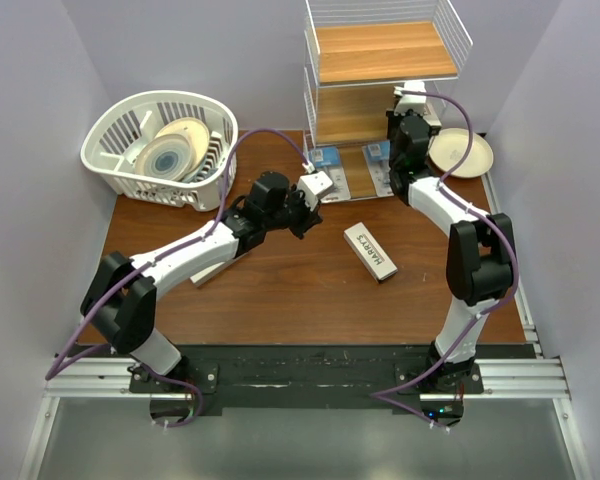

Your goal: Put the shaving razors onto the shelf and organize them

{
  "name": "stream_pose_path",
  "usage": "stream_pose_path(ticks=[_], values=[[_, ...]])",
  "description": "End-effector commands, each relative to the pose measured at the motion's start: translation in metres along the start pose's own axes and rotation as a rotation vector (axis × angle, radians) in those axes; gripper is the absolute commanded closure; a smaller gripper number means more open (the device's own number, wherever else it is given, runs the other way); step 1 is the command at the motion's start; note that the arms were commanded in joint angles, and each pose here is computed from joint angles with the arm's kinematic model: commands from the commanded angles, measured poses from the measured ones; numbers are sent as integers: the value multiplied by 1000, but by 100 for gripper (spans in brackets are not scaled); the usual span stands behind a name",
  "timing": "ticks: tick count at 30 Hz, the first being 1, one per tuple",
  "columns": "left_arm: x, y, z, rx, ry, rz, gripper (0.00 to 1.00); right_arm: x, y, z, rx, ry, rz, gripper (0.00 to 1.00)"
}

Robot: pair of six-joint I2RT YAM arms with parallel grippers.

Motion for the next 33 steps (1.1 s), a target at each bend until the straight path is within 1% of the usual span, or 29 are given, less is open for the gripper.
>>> stream_pose_path(ticks=[1, 8, 11, 12, 13, 15, 16, 17, 18, 19, 20, 21, 22, 23, 24, 26, 27, 29, 30, 31, 32, 33], values=[[-4, -25, 2, 43, -26, -80, 99, 8, 8, -4, -3, 62, 32, 100], [-4, -20, 2, 35, -31, -79, 99, 5, 8, -8, -24, 81, 48, 100], [-4, -21, 1, 30, -24, -83, 99, 0, 2, -7, -15, 45, 11, 100], [-4, -21, 1, 27, -26, -85, 99, -2, -4, -5, 3, 10, -23, 100], [-4, -21, 1, 25, -27, -84, 99, -5, -4, -3, 9, -16, -28, 100], [-6, -22, 1, 28, -32, -85, 99, -11, -18, -1, 32, -64, -75, 100], [-7, -23, 2, 28, -44, -81, 99, -15, -23, 2, 37, -80, -89, 98], [-10, -25, 2, 29, -55, -88, 99, -21, -37, 0, 49, -93, -122, 94], [-11, -26, 4, 30, -72, -86, 99, -25, -41, 2, 50, -119, -140, 89], [-14, -27, 7, 29, -113, -84, 99, -31, -48, 3, 56, -130, -157, 77], [-19, -31, 8, 34, -134, -97, 99, -40, -64, -2, 65, -132, -189, 74], [-21, -33, 9, 37, -152, -102, 100, -47, -68, -3, 52, -140, -177, 71], [-25, -28, 11, 34, -177, -71, 100, -55, -73, -1, 47, -161, -171, 63], [-29, -30, 11, 48, -186, -78, 100, -62, -76, -3, 42, -184, -157, 59], [-31, -30, 11, 53, -190, -79, 100, -81, -79, -8, 33, -227, -125, 56], [-37, -27, 10, 64, -196, -79, 100, -103, -79, -8, 13, -316, -112, 49], [-38, -26, 10, 64, -195, -79, 100, -122, -69, -13, -23, -361, -65, 47], [-41, -21, 7, 65, -173, -77, 99, -142, -57, -15, -45, -434, 3, 45], [-42, -15, 6, 62, -163, -68, 99, -158, -41, -19, -30, -438, 88, 51], [-44, -16, 3, 66, -143, -81, 98, -163, -34, -26, -16, -390, 132, 60], [-44, -13, 1, 64, -132, -80, 98, -167, -24, -36, -13, -305, 185, 86], [-45, -7, 1, 63, -122, -69, 97, -168, -17, -44, 10, -260, 209, 97]])
Point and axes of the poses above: each gripper's point midway between its finger pads, its own x axis out along the fingers, its own z axis along the line the jaws close on, y = z × x, the point moved 8 cm from there along -x, back along the fingers, and after that the axes turned 3 degrees about -x, right-handed, at the moved point
